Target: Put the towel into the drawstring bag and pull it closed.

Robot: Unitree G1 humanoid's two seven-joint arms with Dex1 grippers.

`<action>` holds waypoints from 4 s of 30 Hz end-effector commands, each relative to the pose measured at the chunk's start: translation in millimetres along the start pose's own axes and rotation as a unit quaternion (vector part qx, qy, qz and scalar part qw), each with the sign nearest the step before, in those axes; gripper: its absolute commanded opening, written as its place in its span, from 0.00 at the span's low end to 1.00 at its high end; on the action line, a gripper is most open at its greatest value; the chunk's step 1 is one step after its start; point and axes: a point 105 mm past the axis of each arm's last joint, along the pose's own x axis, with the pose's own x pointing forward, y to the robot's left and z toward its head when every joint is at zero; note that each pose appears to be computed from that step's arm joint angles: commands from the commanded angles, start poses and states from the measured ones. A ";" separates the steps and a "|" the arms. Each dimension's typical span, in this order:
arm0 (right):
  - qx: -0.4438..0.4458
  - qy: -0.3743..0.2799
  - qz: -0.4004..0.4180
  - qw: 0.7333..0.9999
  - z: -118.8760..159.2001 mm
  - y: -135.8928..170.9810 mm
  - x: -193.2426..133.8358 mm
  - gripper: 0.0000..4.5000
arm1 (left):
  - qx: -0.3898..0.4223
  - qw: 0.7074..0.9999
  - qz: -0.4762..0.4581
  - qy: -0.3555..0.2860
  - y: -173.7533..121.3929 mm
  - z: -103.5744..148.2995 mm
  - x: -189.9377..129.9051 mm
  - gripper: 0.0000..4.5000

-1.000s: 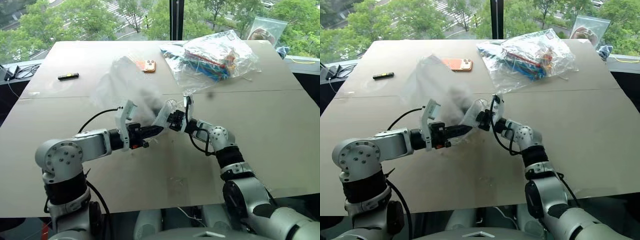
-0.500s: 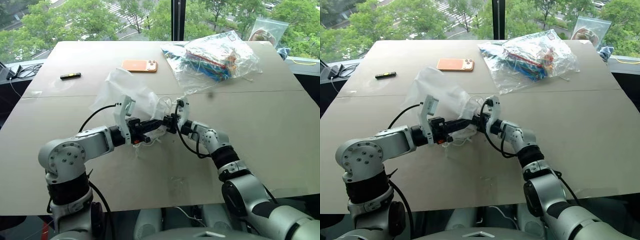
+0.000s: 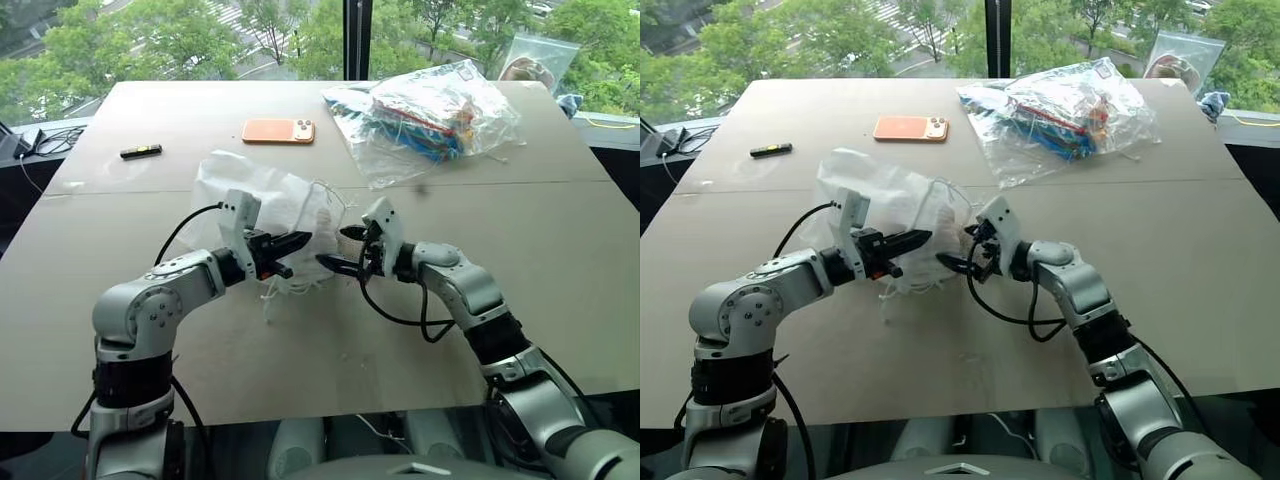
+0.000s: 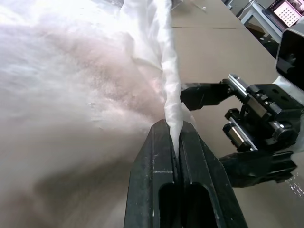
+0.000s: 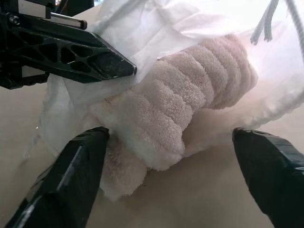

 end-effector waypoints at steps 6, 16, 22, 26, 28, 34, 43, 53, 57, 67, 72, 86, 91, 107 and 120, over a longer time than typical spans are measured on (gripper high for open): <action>-0.003 0.040 0.009 0.999 -8.1 12.9 15.2 0.85 | 0.104 0.994 -0.015 0.000 -1.3 16.5 -5.9 0.00; -0.022 -0.047 0.042 0.998 30.4 22.2 48.0 0.02 | 0.099 0.995 -0.029 0.007 -14.1 17.0 -10.2 0.00; -0.056 -0.050 0.086 0.993 40.8 38.4 66.4 0.02 | 0.095 0.995 -0.035 0.005 -16.0 17.0 -24.8 0.00; -0.020 -0.056 0.095 0.994 27.8 42.6 85.2 0.02 | 0.100 0.995 -0.024 0.006 -8.3 13.8 -30.0 0.00; -0.053 -0.034 0.075 0.995 12.8 35.7 86.5 0.02 | 0.110 0.994 -0.007 0.013 -0.8 12.5 -30.5 0.00; -0.073 -0.043 0.053 0.995 12.3 14.3 48.9 0.33 | 0.168 0.984 0.038 0.035 22.8 8.6 -33.5 0.00; -0.179 -0.019 -0.094 0.979 51.4 -35.0 17.3 0.63 | 0.204 0.978 0.042 0.013 27.2 12.7 -33.7 0.00; -0.200 0.001 -0.136 0.970 65.9 -66.5 41.8 0.63 | 0.243 0.969 0.034 0.012 14.5 7.0 -39.4 0.00; -0.180 0.000 -0.117 0.977 65.5 -65.8 49.9 0.63 | 0.234 0.970 0.042 0.042 18.5 -10.1 -50.3 0.00; -0.198 0.075 0.035 0.977 20.7 -24.9 57.0 0.63 | 0.235 0.967 0.078 0.054 33.2 -16.8 -65.0 0.00; -0.196 0.087 0.085 0.973 8.3 -6.3 48.7 0.63 | 0.244 0.964 0.085 0.061 44.1 -16.6 -73.6 0.00; 0.001 0.002 0.033 0.999 44.9 -33.2 18.3 0.63 | 0.248 0.965 0.061 0.066 39.7 -20.5 -71.1 0.00; -0.052 0.049 -0.011 0.997 26.6 -41.6 30.6 0.63 | 0.248 0.965 0.060 0.063 39.7 -19.2 -69.4 0.00; -0.094 0.060 -0.021 0.994 18.2 -28.2 62.7 0.63 | 0.247 0.966 0.062 0.053 32.6 -19.8 -66.7 0.00; -0.081 0.005 -0.016 0.997 15.4 -17.8 77.2 0.00 | 0.244 0.966 0.064 0.051 30.5 -22.3 -67.2 0.00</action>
